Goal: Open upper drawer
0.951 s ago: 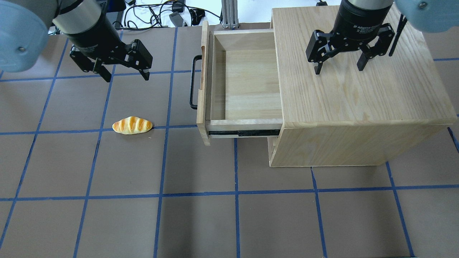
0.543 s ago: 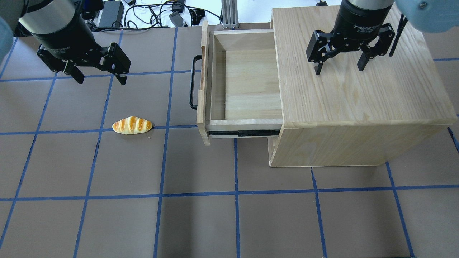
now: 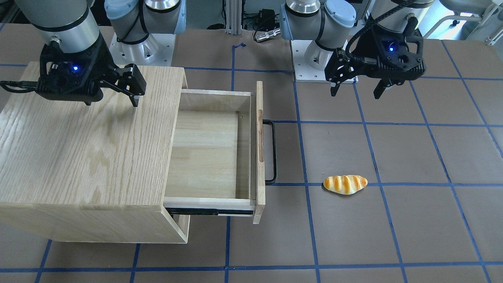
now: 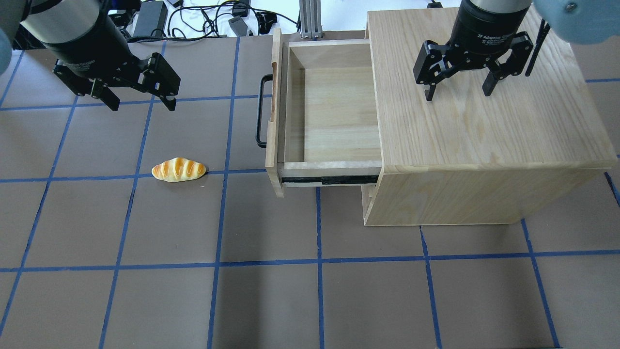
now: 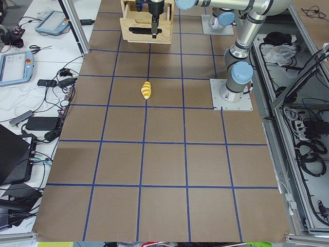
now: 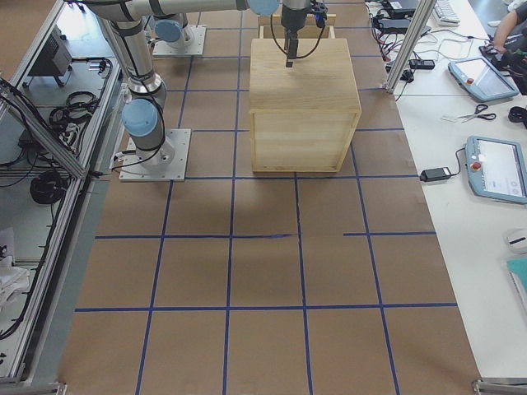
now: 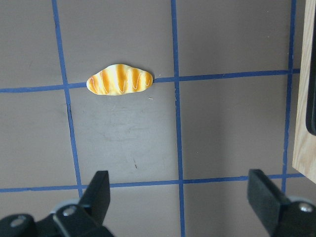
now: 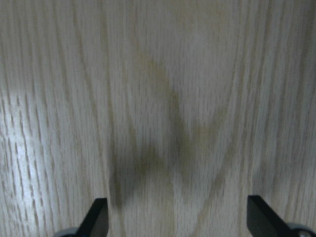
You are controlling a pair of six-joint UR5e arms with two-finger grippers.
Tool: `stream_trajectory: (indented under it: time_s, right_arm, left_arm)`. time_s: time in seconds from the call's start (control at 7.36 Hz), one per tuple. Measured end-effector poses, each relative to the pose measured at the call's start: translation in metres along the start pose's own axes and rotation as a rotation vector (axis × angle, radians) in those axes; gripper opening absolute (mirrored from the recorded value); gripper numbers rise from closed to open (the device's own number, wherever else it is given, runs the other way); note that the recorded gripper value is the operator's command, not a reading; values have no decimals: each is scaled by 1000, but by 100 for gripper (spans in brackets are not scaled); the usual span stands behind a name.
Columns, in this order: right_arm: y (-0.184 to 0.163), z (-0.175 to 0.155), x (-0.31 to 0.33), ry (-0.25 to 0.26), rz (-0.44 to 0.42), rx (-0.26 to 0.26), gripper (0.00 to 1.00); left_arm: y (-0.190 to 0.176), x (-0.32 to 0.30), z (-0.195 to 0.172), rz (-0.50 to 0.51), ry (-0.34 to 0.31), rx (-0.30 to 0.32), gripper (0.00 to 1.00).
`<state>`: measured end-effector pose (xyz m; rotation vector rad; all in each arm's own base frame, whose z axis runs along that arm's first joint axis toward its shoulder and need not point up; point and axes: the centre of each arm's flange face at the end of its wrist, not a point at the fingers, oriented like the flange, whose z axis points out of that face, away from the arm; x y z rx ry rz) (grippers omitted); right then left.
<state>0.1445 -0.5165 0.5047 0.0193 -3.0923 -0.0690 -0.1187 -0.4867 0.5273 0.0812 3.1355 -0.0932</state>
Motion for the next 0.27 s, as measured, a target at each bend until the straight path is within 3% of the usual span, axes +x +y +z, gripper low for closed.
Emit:
stream_trajectory:
  time_s: [0.27]
  right_arm:
    - [0, 0, 0, 0, 0, 0, 100]
  left_arm:
    - [0, 1, -1, 2, 4, 9, 100]
